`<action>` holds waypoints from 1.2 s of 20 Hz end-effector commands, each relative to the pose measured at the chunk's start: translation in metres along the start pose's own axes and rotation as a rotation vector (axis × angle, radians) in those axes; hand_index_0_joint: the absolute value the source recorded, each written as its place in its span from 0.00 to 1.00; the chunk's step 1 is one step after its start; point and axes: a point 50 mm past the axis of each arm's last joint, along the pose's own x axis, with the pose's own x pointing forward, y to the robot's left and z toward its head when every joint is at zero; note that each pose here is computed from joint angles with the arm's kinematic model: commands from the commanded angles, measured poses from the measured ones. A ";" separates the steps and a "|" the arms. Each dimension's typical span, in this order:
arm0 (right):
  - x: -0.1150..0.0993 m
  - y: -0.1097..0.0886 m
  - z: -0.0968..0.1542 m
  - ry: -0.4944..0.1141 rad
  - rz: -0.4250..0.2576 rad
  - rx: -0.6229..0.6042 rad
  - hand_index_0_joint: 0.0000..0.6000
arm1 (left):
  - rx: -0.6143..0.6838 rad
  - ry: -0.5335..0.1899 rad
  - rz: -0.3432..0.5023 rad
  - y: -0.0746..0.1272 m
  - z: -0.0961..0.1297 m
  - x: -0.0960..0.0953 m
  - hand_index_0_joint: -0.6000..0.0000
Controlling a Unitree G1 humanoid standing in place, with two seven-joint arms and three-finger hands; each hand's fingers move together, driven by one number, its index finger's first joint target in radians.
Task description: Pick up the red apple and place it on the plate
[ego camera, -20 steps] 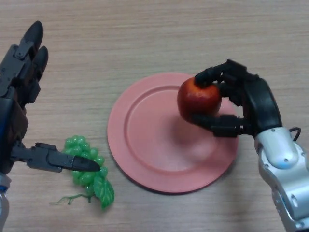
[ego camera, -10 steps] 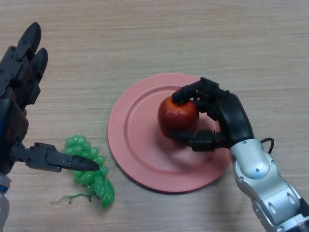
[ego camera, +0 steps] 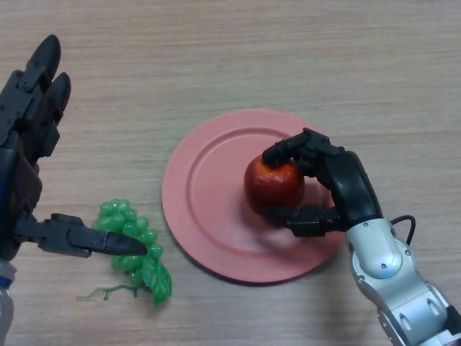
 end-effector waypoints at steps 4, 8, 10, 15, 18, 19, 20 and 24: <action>0.000 -0.013 0.059 -0.230 -0.026 0.108 0.00 | 0.088 -0.241 0.068 0.020 0.046 0.001 1.00; -0.006 -0.016 0.070 -0.248 -0.008 0.159 0.00 | 0.091 -0.248 0.057 0.016 0.052 0.003 1.00; -0.011 -0.023 0.078 -0.267 -0.017 0.200 0.00 | 0.087 -0.250 0.047 0.014 0.054 0.003 1.00; -0.031 -0.047 0.095 -0.325 -0.026 0.230 0.00 | 0.092 -0.254 0.043 0.016 0.054 0.007 1.00; -0.045 -0.062 0.101 -0.359 -0.034 0.248 0.00 | 0.093 -0.263 0.046 0.014 0.054 0.006 1.00; -0.052 -0.069 0.104 -0.381 -0.040 0.248 0.00 | 0.094 -0.264 0.045 0.013 0.053 0.006 1.00; -0.057 -0.074 0.106 -0.396 -0.045 0.252 0.00 | 0.087 -0.261 0.039 0.011 0.052 0.006 1.00; -0.080 -0.083 0.114 -0.454 -0.052 0.251 0.00 | 0.036 -0.252 0.021 0.007 0.050 0.001 1.00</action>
